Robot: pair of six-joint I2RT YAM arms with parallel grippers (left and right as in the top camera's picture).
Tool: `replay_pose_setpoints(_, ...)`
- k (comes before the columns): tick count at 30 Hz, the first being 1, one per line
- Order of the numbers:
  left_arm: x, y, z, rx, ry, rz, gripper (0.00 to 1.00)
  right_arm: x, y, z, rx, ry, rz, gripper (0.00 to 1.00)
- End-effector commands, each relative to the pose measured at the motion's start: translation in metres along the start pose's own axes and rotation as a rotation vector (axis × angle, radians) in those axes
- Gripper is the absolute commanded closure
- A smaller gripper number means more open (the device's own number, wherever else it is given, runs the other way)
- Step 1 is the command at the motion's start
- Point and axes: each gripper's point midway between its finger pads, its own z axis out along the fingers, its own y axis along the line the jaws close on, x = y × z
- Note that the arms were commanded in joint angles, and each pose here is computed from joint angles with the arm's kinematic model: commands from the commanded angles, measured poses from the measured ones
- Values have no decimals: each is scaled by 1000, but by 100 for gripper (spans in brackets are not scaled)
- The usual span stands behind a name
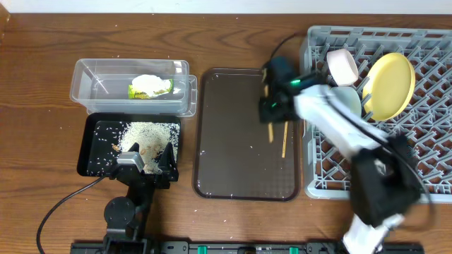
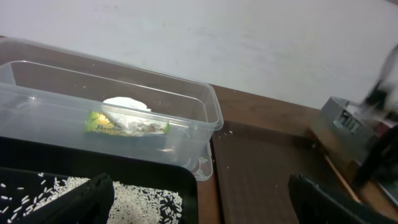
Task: Sort waste into correct bins and load items into the dishwasher rack
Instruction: 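Grasp one wooden chopstick and carry it into the rack, then return right gripper to the brown tray for the second chopstick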
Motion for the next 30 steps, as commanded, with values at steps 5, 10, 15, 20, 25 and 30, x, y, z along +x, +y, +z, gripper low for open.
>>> replay_pose_setpoints(5,14,3,1,-2,41,12,8,-52,-63,-107,34,-281,-90,99)
replay_pose_setpoints(10,14,3,1,-2,41,12,8,-40,-95,-87,71,-196,-47,99)
replay_pose_setpoints(15,14,3,1,-2,41,12,8,-23,-124,-65,219,-90,-2,74)
replay_pose_setpoints(20,14,3,1,-2,41,12,8,-24,-94,-79,140,-127,-11,67)
replay_pose_setpoints(25,14,3,1,-2,41,12,8,-12,-30,-81,39,-123,-172,60)
replay_pose_setpoints(30,14,3,1,-2,41,12,8,14,-9,-45,144,-45,-136,55)
